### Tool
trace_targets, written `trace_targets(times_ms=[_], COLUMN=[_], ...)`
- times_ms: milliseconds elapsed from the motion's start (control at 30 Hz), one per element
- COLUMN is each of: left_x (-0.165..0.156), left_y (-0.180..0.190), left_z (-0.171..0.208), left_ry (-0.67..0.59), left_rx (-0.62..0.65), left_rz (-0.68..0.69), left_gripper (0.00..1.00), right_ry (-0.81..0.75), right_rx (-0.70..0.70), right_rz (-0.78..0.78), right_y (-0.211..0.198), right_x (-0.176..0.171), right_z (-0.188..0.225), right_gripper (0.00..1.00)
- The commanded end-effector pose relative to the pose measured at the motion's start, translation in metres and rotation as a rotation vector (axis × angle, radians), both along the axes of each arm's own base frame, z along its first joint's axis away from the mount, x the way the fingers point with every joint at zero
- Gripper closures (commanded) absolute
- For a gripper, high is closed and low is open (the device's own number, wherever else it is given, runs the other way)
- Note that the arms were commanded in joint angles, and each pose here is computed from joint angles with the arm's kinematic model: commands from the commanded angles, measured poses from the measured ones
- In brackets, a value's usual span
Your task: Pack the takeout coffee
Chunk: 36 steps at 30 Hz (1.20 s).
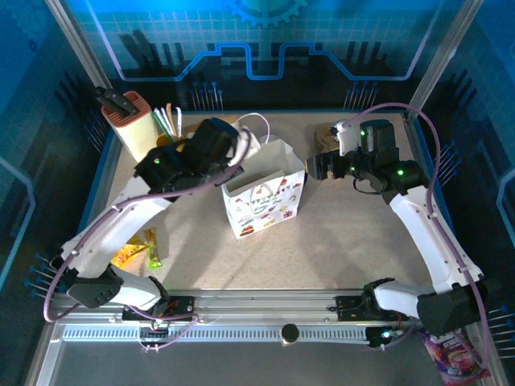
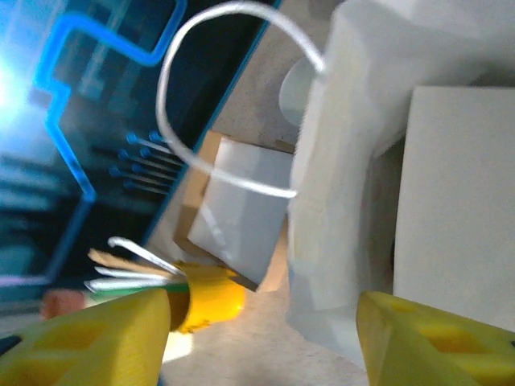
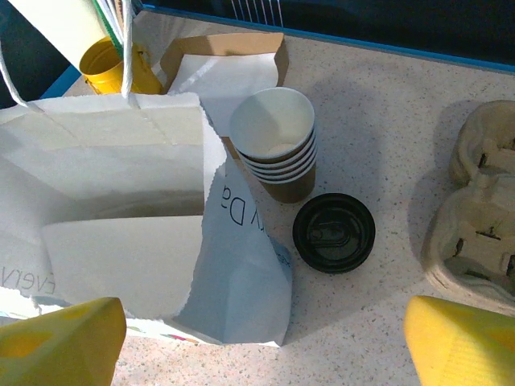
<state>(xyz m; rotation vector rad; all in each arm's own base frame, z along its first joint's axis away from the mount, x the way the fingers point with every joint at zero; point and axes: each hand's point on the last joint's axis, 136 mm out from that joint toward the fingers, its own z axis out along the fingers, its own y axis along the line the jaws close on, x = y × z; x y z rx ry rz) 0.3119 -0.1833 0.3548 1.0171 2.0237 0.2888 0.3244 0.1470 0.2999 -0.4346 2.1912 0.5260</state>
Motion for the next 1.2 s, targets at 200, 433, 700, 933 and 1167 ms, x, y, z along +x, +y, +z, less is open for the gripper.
trace_targets(times_ms=[200,433,700,933,1167], left_x=[0.065,0.126,0.182,0.213,0.223], left_y=[0.076,0.112,0.121,0.128,0.131], left_z=[-0.043,-0.131,-0.194,-0.25,-0.286], left_ry=[0.166,0.313,0.371,0.456,0.542], left_rx=[-0.664,-0.643,-0.523,-0.447,-0.397], left_rz=[0.464,0.688,0.758,0.799,0.805], left_gripper=[0.26,0.26,0.28,0.3,0.3], right_ry=[-0.021,-0.015,-0.006,0.001,0.007], right_rx=[0.03,0.019,0.003,-0.01,-0.015], right_rz=[0.03,0.034,0.037,0.023,0.024], right_y=[0.014,0.019,0.02,0.018,0.02], right_x=[0.005,0.008,0.008,0.007,0.007], right_z=[0.01,0.008,0.007,0.007,0.005], right_gripper=[0.1,0.1,0.09,0.09,0.09])
